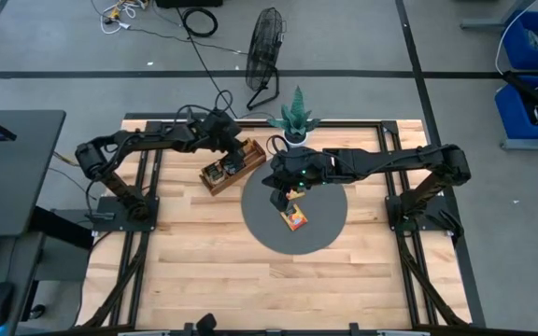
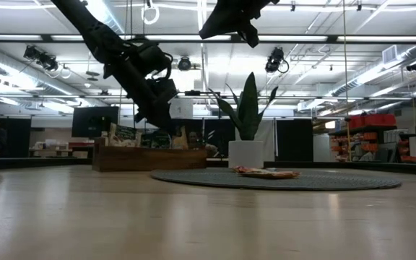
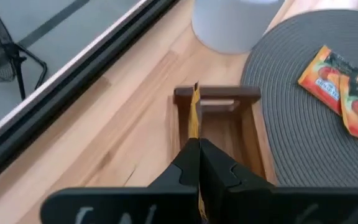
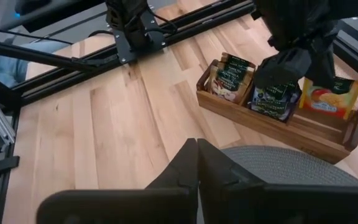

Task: Pick & Place Tea
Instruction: Put the orange tea bag into the right section of the wooden organizer

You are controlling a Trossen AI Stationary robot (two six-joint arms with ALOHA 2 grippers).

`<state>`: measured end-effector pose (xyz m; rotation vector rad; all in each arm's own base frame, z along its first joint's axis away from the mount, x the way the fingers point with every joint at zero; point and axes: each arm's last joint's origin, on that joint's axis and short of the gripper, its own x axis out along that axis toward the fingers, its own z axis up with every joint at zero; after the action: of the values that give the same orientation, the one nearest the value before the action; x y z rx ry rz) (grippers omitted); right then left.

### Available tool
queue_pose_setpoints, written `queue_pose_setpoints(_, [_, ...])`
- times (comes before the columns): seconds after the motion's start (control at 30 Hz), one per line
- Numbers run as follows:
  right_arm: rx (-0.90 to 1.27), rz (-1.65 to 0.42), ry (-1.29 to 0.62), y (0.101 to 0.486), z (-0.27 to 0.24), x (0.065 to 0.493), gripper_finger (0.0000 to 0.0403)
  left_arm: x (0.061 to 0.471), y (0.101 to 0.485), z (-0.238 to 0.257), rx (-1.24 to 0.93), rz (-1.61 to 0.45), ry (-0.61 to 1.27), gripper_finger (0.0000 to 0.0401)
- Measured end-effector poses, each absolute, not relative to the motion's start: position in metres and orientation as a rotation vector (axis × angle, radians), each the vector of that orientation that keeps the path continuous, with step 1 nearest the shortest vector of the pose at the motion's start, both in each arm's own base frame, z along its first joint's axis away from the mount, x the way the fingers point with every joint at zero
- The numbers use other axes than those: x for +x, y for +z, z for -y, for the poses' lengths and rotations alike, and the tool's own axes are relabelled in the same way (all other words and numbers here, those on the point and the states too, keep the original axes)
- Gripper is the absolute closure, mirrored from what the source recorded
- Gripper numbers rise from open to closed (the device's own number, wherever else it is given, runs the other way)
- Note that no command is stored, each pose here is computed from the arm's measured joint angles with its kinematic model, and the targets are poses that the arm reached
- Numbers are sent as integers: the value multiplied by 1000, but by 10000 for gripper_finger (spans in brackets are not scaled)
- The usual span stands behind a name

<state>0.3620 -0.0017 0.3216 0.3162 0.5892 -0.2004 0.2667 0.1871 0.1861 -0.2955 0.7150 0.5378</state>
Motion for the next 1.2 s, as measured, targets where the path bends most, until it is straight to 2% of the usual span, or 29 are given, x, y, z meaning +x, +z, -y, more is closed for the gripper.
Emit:
queue_pose_setpoints(0.23, [317,-589,-203,322,3,362,402,270,181,-187,-317,-720,528,398])
queue_pose_setpoints(0.4, [316,-589,-203,322,3,362,402,270,181,-187,-315,-715,536,379])
queue_pose_setpoints(0.97, [306,-590,-200,322,3,362,398,269,181,-188,-321,-712,541,238])
queue_pose_setpoints(1.2, [307,-590,-200,322,3,362,398,269,181,-187,-294,-726,529,200])
